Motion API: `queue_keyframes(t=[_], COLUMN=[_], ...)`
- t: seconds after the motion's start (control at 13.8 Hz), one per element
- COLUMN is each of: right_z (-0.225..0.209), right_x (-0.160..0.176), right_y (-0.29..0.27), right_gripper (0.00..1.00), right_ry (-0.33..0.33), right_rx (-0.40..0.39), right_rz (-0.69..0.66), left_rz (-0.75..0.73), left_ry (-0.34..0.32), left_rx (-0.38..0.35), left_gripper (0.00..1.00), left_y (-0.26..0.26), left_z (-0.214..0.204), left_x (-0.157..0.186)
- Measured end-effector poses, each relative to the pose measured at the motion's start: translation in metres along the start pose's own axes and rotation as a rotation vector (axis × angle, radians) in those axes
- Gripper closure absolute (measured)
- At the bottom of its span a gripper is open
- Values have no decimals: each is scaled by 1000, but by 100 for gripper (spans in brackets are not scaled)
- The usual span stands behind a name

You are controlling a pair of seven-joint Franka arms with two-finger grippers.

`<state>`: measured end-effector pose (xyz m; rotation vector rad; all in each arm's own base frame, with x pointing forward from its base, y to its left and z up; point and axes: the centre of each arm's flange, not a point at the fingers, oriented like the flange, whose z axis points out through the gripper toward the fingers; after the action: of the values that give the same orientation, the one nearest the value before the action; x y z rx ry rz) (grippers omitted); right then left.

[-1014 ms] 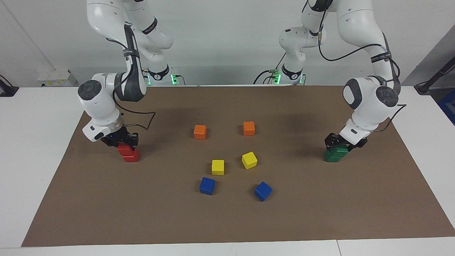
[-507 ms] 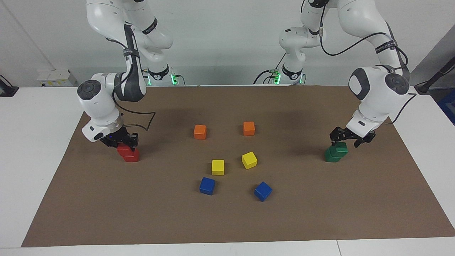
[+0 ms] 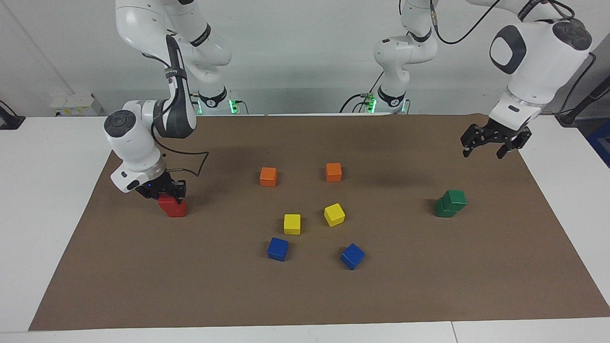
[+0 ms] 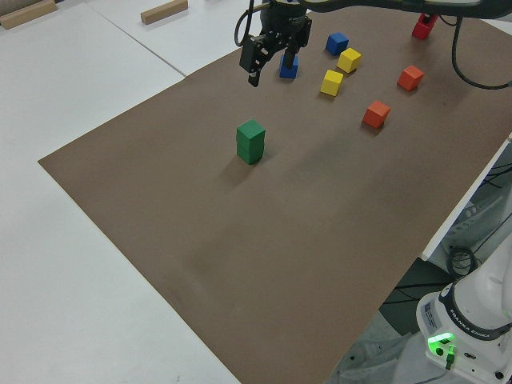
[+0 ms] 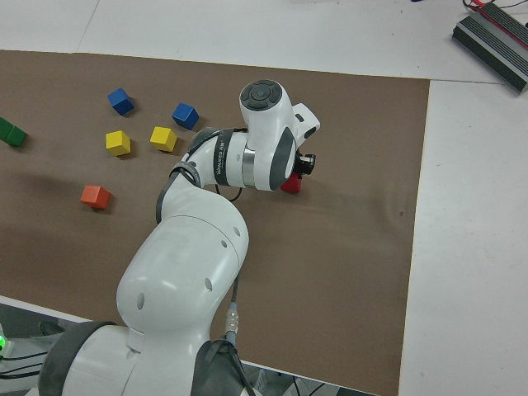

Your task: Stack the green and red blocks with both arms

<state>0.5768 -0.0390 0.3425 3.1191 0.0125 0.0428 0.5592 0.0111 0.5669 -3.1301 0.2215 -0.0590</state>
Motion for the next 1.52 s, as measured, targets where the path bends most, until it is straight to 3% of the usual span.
queue_keyframes(t=[0.22,0.43,0.51,1.01,1.3,1.52], right_z=[0,0,0,-33,-118,-197], right_x=[1,3,3,17,24,2], right_y=[0,0,0,-3,-31,-42], right_gripper=[42,7,0,0,0,0], right_ry=[1,2,2,-18,40,64], right_rx=[1,1,1,-2,-14,-43], right_rz=[0,0,0,13,-17,-25], left_rz=[-30,-31,-35,-93,-89,-115], left_ry=[-15,-18,-18,-5,-11,-20], left_rx=[-2,-3,-3,-5,-7,14], left_gripper=[0,0,0,0,0,0], left_y=[1,4,3,27,40,80], left_z=[-2,-1,-1,-20,-37,-33], left_x=[-5,-5,-5,0,5,8])
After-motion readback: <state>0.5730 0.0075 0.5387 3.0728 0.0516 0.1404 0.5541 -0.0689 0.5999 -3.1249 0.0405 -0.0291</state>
